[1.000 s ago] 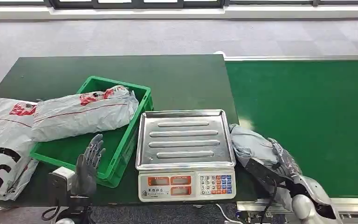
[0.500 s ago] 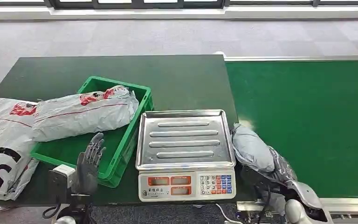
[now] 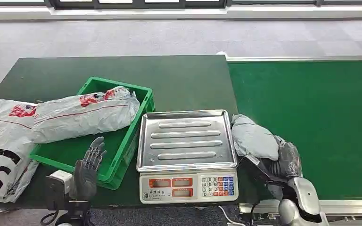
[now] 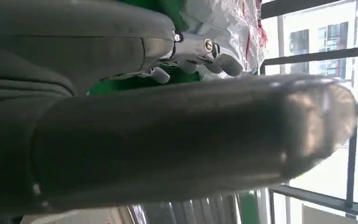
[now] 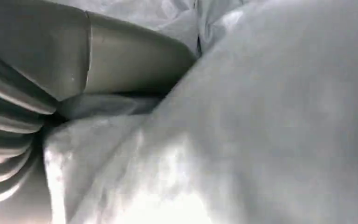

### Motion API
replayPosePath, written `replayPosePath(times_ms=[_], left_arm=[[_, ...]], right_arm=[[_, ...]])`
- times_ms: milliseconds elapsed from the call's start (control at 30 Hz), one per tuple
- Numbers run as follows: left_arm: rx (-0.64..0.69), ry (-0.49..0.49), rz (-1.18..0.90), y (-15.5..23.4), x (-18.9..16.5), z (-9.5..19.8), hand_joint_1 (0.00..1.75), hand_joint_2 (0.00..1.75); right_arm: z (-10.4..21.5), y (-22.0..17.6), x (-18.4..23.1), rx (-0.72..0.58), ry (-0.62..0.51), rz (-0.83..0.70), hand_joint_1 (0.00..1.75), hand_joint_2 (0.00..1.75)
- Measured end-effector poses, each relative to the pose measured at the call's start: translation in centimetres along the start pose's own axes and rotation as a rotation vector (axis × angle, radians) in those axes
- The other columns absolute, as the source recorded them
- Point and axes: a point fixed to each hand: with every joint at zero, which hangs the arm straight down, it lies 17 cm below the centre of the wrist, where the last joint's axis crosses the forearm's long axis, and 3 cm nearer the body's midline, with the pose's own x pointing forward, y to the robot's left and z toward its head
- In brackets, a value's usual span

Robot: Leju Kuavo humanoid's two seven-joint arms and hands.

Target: Moved the parcel from conveyor to table for the left to box.

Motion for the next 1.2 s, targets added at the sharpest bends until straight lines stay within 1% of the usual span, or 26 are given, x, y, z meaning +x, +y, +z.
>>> replayPosePath(times_ms=[167,233,333,367,433,633,767,967,1200], left_arm=[[0.011,0.000,0.002,0.2,-0.1,0.2,0.00,0.00],[0.013,0.003,0.002,0.1,-0.2,0.3,0.00,0.00],[0.020,0.002,0.000,0.3,-0.2,0.4,0.00,0.00],[0.023,0.002,0.001,0.3,-0.2,0.4,0.00,0.00],[0.025,0.002,0.002,0.4,-0.3,0.5,0.00,0.00],[0.027,0.002,0.006,0.3,-0.4,0.5,0.00,0.00],[0.028,0.001,0.009,0.2,-0.3,0.4,0.00,0.00],[0.008,0.008,0.019,-0.4,-0.5,-0.2,0.00,0.00],[0.000,0.013,0.022,-0.6,-0.7,-0.6,0.00,0.00]], right_arm=[[-0.3,-4.9,0.7,-0.175,-0.033,-0.093,1.75,1.75],[-0.2,-7.0,0.8,-0.248,-0.045,-0.108,1.75,1.75],[0.2,-9.0,0.8,-0.317,-0.056,-0.127,1.75,1.75],[0.4,-10.1,1.0,-0.362,-0.069,-0.139,1.75,1.75],[0.8,-12.0,1.4,-0.438,-0.094,-0.148,1.75,1.75],[1.8,-16.7,2.4,-0.601,-0.136,-0.134,1.75,1.75],[2.0,-18.4,2.9,-0.645,-0.150,-0.132,1.75,1.75],[0.8,-20.9,4.8,-0.694,-0.195,-0.124,1.75,1.75],[0.0,-22.0,6.6,-0.712,-0.236,-0.135,1.75,1.75]])
